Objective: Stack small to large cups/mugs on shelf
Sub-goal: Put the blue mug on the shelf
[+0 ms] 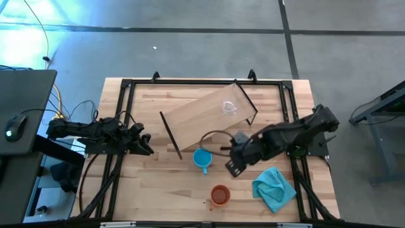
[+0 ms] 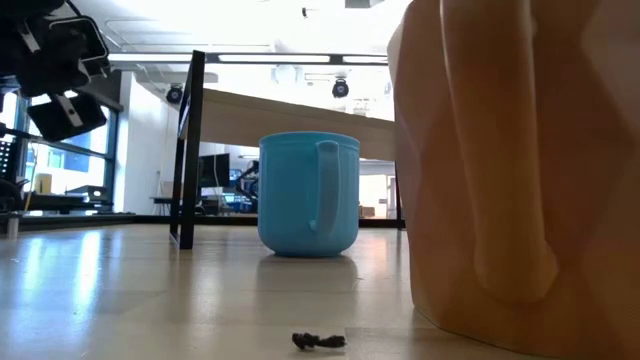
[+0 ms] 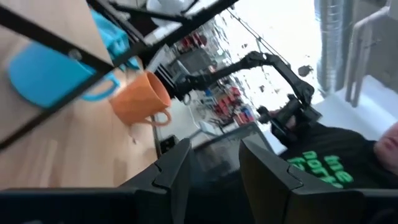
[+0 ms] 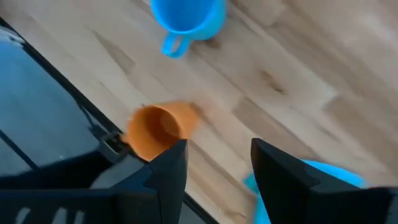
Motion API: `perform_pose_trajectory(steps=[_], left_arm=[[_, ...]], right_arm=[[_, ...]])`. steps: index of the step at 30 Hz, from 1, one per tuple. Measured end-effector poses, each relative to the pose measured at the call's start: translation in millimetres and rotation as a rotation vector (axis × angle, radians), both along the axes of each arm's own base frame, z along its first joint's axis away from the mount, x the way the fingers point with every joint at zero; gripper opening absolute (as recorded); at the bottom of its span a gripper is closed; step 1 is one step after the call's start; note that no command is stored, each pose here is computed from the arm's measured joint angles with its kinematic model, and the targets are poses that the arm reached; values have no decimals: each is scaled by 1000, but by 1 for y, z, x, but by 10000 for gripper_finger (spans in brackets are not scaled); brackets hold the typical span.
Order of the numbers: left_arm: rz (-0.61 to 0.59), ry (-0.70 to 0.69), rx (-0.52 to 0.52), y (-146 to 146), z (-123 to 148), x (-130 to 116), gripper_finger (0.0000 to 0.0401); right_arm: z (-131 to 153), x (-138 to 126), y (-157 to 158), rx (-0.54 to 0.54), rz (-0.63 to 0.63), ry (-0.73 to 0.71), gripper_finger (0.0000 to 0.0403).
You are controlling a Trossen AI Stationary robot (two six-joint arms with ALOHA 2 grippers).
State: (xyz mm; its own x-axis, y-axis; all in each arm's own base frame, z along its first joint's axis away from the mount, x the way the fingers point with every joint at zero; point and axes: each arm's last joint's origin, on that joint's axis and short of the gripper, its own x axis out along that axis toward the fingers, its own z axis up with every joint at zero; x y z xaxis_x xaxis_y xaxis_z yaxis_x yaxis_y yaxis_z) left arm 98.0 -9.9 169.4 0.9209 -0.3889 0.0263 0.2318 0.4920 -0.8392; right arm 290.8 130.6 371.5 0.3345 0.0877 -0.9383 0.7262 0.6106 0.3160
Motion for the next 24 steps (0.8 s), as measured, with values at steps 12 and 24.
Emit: perform_pose_trajectory(steps=[12, 24], left_arm=[[85, -39, 124, 2, -1, 1, 124], [85, -57, 173, 2, -1, 1, 124]], right_arm=[[-60, 68, 36, 117, -216, -55, 167], [-106, 103, 49, 173, -316, -64, 167]])
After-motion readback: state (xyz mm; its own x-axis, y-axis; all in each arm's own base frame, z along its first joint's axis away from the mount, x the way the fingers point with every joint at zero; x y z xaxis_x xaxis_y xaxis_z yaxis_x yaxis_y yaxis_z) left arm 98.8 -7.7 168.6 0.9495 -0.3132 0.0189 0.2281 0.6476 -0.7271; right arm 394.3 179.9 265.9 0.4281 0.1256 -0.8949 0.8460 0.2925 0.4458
